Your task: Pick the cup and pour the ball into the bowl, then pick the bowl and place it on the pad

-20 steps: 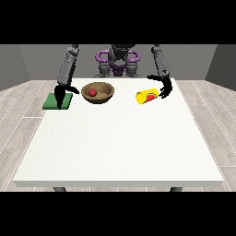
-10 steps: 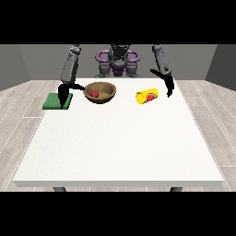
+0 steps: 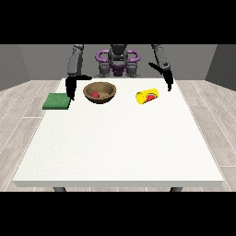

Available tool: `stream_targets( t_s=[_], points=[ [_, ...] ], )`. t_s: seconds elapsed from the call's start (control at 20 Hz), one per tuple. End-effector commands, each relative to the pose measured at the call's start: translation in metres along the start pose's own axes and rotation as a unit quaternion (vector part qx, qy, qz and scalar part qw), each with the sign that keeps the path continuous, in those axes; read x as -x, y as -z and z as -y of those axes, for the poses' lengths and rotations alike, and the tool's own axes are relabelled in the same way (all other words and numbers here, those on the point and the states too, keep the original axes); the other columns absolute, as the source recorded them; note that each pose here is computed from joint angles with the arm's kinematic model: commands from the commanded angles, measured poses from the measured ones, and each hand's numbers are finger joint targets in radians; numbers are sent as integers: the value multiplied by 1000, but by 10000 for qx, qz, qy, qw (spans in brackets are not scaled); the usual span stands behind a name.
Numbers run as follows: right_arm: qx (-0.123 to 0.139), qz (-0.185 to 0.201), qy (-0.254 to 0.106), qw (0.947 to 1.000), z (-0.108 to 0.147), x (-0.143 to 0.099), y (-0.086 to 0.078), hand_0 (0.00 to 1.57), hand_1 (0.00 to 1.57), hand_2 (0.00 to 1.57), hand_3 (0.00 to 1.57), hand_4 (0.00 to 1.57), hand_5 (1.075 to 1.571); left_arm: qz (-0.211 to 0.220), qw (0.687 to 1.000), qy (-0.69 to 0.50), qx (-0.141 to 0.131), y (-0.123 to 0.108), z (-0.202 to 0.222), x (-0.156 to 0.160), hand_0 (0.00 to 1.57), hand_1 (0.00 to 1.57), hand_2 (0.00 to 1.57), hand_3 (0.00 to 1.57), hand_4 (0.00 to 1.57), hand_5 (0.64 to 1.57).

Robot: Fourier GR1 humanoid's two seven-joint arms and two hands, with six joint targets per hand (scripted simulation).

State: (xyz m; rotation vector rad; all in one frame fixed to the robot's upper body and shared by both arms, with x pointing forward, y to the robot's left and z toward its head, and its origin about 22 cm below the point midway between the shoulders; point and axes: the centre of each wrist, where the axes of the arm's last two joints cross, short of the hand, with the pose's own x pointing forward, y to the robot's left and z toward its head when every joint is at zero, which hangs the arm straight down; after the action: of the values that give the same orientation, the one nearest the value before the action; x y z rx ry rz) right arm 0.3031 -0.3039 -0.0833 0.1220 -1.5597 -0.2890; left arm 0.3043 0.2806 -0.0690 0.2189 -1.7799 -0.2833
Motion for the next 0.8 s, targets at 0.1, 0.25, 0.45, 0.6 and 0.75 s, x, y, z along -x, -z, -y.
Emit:
stream_targets(
  t_s=[0.1, 0.25, 0.45, 0.6, 0.75],
  points=[
    [248, -278, 150, 9992, -25, 38, -12, 0, 0, 0, 0, 0, 1571, 158, 9996, 50, 226, 8, 21, -20, 0, 0, 0, 0, 0, 688],
    [315, -171, 236, 9991, -26, 9, 21, 0, 0, 0, 0, 0, 1570, 203, 9993, -58, 302, 21, -1, -29, 0, 0, 0, 0, 0, 699],
    [490, 26, 372, 9981, -22, 31, 4, 0, 0, 0, 0, 0, 1569, 613, 9977, -35, 285, 24, -17, -41, 0, 0, 0, 0, 0, 697],
    [389, 141, 394, 9984, -36, 8, 28, 0, 0, 0, 0, 0, 1571, 751, 9970, 160, 30, 26, -26, -33, 0, 0, 0, 0, 0, 684],
    [759, -1120, -1152, 9841, 1, 48, -25, 1571, 1571, 1571, 1571, 843, 1512, 905, 9950, 33, 418, 37, -7, -49, 0, 0, 0, 0, 0, 696]
  ],
)
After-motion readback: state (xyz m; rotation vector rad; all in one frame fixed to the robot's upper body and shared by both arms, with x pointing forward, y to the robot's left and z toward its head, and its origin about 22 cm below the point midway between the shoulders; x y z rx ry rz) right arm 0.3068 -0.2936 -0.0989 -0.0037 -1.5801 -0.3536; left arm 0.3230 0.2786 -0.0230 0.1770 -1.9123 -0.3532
